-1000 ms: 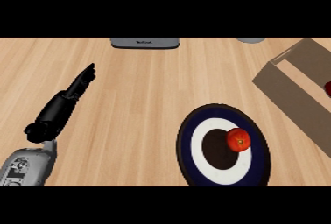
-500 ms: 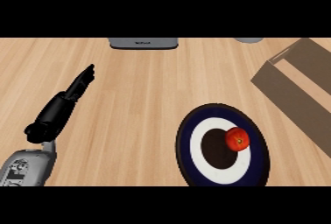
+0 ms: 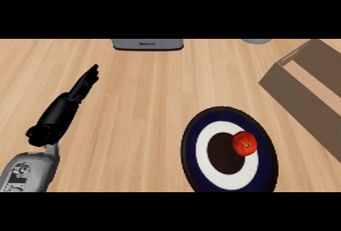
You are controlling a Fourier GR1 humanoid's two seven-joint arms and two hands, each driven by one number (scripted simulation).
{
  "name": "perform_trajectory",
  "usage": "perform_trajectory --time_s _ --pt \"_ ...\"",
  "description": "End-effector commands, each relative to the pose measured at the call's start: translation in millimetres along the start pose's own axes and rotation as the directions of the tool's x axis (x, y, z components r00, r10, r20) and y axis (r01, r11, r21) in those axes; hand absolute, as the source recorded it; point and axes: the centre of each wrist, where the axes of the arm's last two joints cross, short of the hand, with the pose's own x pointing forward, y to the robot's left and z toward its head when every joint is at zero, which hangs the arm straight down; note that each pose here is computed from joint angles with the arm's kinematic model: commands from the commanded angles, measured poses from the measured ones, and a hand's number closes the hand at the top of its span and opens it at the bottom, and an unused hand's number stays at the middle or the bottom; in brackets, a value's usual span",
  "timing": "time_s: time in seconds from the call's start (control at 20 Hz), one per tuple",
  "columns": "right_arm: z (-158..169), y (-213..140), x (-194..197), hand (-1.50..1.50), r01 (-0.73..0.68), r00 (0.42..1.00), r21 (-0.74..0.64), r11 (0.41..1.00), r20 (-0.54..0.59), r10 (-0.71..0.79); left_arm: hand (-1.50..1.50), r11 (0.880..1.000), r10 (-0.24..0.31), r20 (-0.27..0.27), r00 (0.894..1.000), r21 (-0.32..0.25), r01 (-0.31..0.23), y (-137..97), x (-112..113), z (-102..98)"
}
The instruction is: Pick the can from the plate and place it in the cardboard box
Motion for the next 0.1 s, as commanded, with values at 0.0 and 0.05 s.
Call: perform_trajectory --time_s 0.0,0.05 --pt "8 -23 -10 -1.5 0.115 0.993 -0.12 0.986 -0.003 -0.116 0.0 1.0 0.002 0.008 1.0 0.001 -0.002 10 6 -12" --pt "17 -50 -1 -1.5 0.115 0.993 -0.159 0.981 0.007 -0.115 0.0 1.0 -0.006 0.013 1.0 -0.018 0.007 -3 3 3"
